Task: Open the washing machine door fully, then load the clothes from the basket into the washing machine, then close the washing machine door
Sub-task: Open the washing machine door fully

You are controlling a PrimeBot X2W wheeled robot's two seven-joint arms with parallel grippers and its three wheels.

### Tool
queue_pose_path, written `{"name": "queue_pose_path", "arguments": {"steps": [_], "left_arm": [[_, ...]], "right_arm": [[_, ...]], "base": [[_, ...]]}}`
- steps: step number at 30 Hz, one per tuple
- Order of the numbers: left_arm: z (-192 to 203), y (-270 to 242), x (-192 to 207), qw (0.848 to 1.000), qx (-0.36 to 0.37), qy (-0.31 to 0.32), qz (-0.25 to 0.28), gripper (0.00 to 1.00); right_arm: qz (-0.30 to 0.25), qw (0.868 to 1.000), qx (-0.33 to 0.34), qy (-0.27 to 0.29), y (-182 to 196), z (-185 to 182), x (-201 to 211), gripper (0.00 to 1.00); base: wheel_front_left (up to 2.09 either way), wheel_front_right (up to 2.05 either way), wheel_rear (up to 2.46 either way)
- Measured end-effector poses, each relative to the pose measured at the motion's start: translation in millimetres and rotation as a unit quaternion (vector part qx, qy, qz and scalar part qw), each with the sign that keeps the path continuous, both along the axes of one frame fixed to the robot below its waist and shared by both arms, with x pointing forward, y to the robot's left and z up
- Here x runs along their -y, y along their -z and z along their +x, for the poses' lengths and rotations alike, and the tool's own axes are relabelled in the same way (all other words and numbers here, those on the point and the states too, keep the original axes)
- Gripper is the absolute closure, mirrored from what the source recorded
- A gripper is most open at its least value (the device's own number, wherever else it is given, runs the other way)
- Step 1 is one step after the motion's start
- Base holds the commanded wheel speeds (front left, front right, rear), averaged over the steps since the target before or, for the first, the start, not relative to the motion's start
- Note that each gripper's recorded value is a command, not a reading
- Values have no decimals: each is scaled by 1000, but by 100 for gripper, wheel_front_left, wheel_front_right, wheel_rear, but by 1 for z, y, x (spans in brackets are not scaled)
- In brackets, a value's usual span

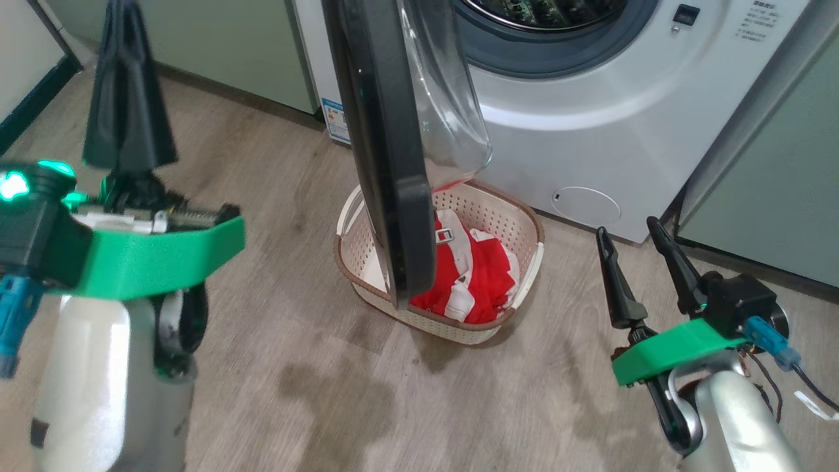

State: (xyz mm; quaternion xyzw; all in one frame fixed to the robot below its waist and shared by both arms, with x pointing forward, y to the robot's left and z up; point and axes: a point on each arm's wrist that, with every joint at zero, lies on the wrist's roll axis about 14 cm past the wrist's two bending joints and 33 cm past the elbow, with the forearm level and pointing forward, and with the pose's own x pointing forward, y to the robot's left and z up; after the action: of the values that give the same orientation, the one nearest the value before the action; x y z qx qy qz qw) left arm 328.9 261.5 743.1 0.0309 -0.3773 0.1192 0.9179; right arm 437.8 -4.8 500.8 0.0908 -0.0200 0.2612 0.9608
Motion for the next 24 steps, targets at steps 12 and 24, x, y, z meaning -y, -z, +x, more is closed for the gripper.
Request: {"name": "queue_pose_path", "arguments": {"steps": [12, 24], "left_arm": [[13, -9, 156, 963, -11, 267, 26, 100], [12, 106, 245, 888, -212, 407, 4, 100]], "right_arm": [[-1, 1000, -1, 11, 0, -3, 10, 0], [-2, 1000, -8, 11, 6, -1, 10, 0]], "base": [[0, 0, 0], [0, 0, 0]]}}
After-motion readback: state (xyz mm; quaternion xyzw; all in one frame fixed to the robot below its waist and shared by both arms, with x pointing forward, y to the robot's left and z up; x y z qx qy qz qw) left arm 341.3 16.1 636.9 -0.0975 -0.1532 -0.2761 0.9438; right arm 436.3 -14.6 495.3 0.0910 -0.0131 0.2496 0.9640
